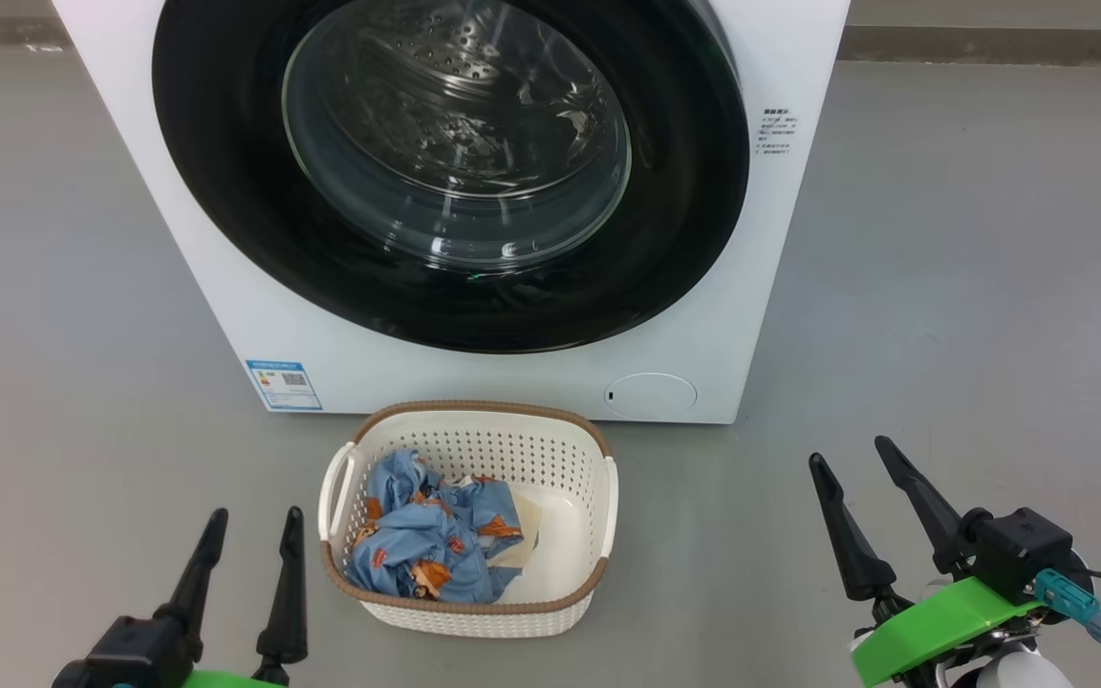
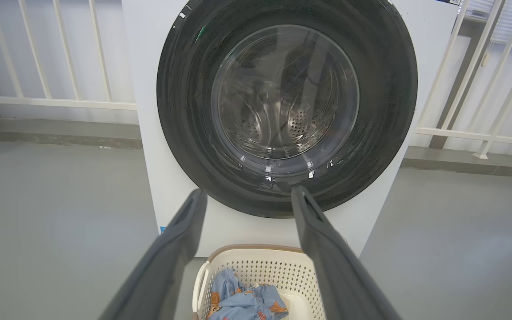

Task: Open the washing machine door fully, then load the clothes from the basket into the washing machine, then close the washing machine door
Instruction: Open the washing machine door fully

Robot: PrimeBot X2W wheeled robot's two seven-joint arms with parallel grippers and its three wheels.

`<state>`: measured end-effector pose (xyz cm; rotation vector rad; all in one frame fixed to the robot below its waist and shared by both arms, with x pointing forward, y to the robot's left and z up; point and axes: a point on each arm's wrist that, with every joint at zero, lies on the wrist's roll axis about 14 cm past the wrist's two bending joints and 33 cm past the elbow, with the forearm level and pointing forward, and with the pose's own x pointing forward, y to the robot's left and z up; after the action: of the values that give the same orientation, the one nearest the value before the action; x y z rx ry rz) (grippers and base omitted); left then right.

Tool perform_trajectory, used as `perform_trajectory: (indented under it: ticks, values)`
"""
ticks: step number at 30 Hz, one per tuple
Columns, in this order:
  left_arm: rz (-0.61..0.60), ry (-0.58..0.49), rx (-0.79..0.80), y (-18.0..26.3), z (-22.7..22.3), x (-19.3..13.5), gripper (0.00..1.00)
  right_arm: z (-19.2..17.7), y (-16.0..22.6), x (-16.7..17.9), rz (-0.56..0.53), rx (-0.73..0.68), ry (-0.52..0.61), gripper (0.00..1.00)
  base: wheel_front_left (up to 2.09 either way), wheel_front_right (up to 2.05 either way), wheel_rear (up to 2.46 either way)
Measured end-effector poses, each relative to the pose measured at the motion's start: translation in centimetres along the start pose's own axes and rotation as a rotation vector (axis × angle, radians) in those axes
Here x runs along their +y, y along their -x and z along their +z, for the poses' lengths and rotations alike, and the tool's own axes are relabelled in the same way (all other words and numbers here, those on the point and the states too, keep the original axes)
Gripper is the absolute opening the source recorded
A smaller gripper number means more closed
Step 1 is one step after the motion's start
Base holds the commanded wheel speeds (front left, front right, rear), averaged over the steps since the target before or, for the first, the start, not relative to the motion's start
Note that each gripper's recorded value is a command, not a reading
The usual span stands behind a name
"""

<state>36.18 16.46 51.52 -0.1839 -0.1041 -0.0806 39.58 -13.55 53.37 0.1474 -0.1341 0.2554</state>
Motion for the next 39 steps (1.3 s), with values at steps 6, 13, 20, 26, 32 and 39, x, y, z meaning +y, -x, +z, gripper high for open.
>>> perform_trajectory:
  ticks: [6, 13, 20, 26, 32, 39]
  values:
    - [-0.001, 0.000, 0.001, 0.02, -0.03, -0.02, 1.00, -0.06, 0.00, 0.06, 0.002, 0.002, 0.000, 1.00, 0.00, 0.00, 0.00]
    - [0.000, -0.001, 0.005, 0.10, -0.14, 0.01, 1.00, -0.10, -0.03, 0.12, 0.005, 0.003, -0.001, 1.00, 0.00, 0.00, 0.00]
    - [0.001, -0.002, 0.005, 0.12, -0.13, 0.03, 1.00, -0.11, -0.06, 0.16, 0.006, 0.004, -0.001, 1.00, 0.00, 0.00, 0.00]
    - [0.002, -0.002, 0.007, 0.11, -0.21, 0.06, 1.00, -0.17, -0.07, 0.01, 0.002, 0.005, -0.001, 1.00, 0.00, 0.00, 0.00]
    - [0.002, -0.001, 0.011, 0.05, -0.34, 0.06, 1.00, -0.27, -0.06, -0.41, -0.010, 0.008, -0.001, 1.00, 0.00, 0.00, 0.00]
    - [0.003, -0.001, 0.014, 0.03, -0.45, 0.09, 1.00, -0.41, -0.05, -0.78, -0.021, 0.012, -0.002, 1.00, 0.00, 0.00, 0.00]
